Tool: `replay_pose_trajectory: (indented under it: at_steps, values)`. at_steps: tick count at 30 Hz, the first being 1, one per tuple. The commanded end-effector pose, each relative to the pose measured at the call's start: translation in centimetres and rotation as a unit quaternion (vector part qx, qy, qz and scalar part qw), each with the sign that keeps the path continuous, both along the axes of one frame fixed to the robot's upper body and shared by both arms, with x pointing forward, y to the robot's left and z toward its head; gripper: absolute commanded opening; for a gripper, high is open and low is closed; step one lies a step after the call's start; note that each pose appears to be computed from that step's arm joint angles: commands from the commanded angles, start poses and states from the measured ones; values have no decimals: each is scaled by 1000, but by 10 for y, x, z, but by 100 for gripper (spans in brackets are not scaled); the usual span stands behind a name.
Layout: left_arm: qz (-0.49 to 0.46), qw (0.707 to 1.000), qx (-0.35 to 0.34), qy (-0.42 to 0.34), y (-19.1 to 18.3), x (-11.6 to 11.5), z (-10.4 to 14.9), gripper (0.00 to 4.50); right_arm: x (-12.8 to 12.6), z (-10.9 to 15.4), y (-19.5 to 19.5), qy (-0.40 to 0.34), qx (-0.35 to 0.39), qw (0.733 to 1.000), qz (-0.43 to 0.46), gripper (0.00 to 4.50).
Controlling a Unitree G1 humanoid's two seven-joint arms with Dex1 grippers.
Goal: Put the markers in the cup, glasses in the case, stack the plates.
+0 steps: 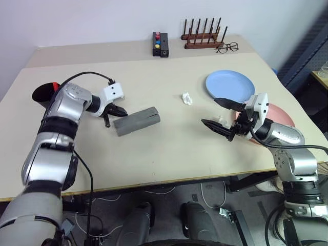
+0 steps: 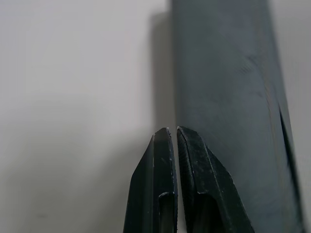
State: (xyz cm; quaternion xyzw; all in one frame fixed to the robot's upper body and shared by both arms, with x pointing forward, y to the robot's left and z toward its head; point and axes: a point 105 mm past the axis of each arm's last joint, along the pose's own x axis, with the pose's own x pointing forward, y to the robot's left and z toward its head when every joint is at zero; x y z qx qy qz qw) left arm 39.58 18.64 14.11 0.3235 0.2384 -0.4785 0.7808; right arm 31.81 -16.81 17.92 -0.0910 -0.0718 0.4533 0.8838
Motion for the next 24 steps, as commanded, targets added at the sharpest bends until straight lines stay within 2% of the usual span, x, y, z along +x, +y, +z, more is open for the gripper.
replay_pose_trajectory:
  at_steps: [1, 5, 8, 10, 12, 14, 17, 19, 24]
  values:
    - [15, 1000, -18, -9, -3, -5, -2, 21, -5, 14, -3, -26, 1, 1000, -8, 450]
    - [68, 991, -97, -58, -4, 3, 28, 21, -9, 14, -9, -24, 0, 999, -23, 450]
    - [72, 979, -163, -96, -8, -5, 54, 21, -12, 15, -17, -26, -1, 999, -46, 450]
    - [92, 964, -217, -127, -12, -6, 74, 21, -14, 15, -22, -26, -3, 998, -60, 450]
    - [102, 929, -308, -177, -20, -8, 106, 21, -16, 16, -27, -28, -3, 996, -82, 450]
    - [90, 912, -357, -180, -35, -16, 122, 21, -15, 16, -36, -30, -5, 994, -109, 450]
    - [61, 908, -390, -142, -63, -27, 119, 21, -12, 14, -52, -32, -17, 988, -149, 450]
    - [34, 900, -424, -95, -88, -37, 102, 21, -8, 8, -69, -24, -36, 981, -192, 450]
    - [-37, 922, -384, -39, -125, -63, 52, 21, -10, -9, -99, 7, -82, 968, -235, 450]
